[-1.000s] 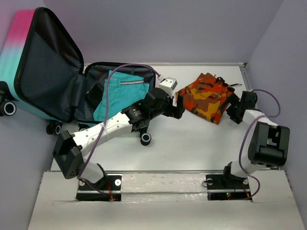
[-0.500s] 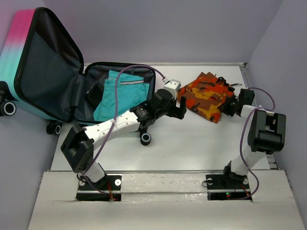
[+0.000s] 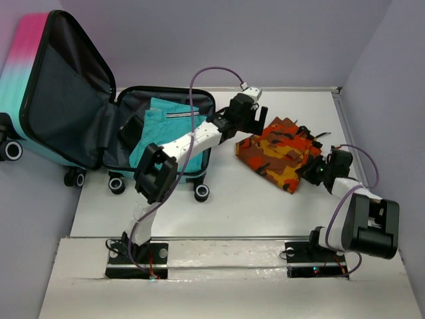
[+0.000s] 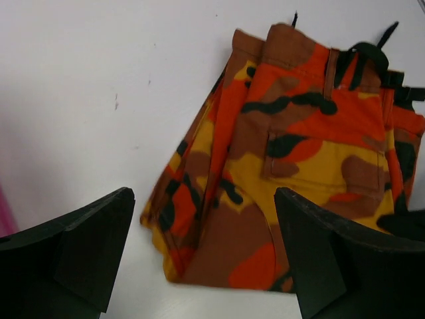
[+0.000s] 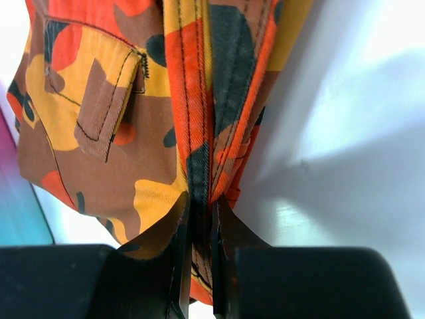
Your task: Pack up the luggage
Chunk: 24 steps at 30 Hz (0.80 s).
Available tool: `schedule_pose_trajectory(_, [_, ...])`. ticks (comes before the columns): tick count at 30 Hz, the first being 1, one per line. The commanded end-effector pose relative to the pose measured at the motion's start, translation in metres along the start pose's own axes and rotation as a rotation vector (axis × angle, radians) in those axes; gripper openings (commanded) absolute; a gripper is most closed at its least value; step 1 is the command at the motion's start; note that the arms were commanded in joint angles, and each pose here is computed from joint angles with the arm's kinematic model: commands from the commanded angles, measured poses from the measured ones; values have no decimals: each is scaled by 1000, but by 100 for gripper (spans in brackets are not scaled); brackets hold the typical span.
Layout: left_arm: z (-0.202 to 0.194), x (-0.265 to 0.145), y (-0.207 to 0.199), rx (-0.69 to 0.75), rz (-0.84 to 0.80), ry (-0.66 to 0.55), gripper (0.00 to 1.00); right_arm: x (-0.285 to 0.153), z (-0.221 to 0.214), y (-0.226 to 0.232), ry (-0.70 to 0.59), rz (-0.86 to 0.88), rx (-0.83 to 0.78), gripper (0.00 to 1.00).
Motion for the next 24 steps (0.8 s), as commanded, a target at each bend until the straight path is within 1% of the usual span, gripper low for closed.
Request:
schedule_pose_trajectory(1, [5,30,15,37,-70,125,99,-13,-11,11,36,90,-56,7])
schedule_pose_trajectory(3, [3,43,14,58,-109,169,99,-15,-12,14,39,115,-55,7])
schedule_pose_trajectory(4, [1,59,16,79,-119,175,99,-16,-12,15,39,121,-58,7])
schedule_pose_trajectory(5, [-7,63,14,79,-161,222,99,-15,-14,15,40,115,-63,7])
schedule_pose_trajectory(6, [-12,69,15,74,-180,242,99,-15,-13,14,38,108,-63,7])
schedule_pose_trajectory(9, [-36,92,21,21,-229,307,98,-12,-13,16,52,111,-68,7])
schedule_pose_trajectory(13, [-60,106,28,-35,-227,348,97,-12,-11,20,42,116,-79,7])
schedule_pose_trajectory(18, [-81,114,15,-116,-357,412,95,-11,-11,21,39,114,-87,7])
schedule_pose_trajectory(20, [-95,117,13,-134,-374,443,93,-10,-10,21,36,113,-85,7])
schedule_pose_trajectory(21, [-104,119,10,-138,-374,462,88,-10,-10,20,33,108,-85,7])
schedule_pose_trajectory(23, [-115,120,7,-136,-379,487,83,-10,-8,21,28,104,-82,7])
schedule_pose_trajectory(24, [-121,122,7,-140,-377,499,78,-9,-10,22,32,109,-87,7])
Point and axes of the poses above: each gripper's point midway between its finger pads, its own x axis out along the fingers, its own y axis along the line the jaws close on, z = x × y, the point moved 6 cm from there along -x, back along the fingers, and after that the axes turned 4 degrees about -x, right-handed, at the moved point
